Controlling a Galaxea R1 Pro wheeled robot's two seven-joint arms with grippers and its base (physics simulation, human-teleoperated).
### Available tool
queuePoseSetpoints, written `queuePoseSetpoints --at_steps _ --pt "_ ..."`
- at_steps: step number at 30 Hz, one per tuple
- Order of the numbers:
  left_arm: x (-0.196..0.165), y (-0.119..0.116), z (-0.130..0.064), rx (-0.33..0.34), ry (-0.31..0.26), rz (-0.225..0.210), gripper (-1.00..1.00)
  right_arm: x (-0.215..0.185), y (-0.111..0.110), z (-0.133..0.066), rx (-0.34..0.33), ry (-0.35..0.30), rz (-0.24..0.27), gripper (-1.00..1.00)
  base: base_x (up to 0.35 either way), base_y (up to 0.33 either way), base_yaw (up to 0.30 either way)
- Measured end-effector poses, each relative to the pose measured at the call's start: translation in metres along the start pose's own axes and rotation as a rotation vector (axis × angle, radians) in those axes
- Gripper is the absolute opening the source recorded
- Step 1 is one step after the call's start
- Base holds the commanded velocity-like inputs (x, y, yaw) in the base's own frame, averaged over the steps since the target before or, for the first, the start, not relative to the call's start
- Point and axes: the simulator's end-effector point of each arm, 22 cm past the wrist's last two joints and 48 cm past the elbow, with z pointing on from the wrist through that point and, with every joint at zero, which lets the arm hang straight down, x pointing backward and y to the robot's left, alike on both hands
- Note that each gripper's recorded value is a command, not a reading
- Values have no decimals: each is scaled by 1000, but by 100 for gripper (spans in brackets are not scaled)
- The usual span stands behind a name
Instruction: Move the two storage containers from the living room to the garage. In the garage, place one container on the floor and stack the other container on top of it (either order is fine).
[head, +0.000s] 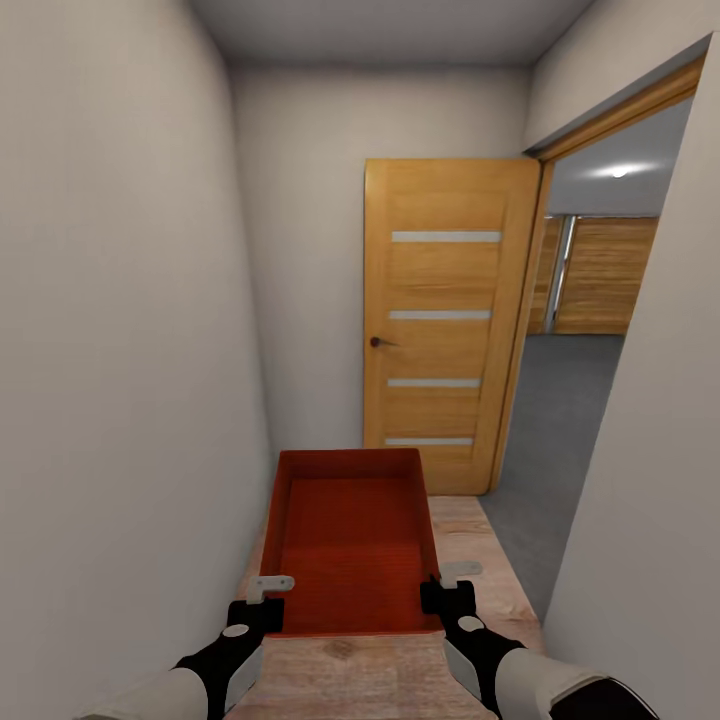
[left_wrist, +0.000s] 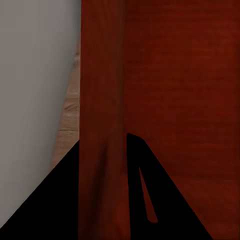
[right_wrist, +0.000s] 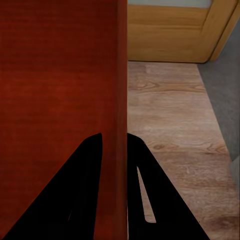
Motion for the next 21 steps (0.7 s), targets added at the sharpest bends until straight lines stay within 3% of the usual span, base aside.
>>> queuePoseSetpoints --at_steps 7,14,21 --pt "0 0 0 0 0 1 -100 0 0 0 0 0 0 -100 321 0 -63" --pt "0 0 0 0 0 1 -100 0 0 0 0 0 0 -100 321 6 -253" --pt "0 0 0 0 0 0 -100 0 0 0 0 0 0 -100 320 130 -273"
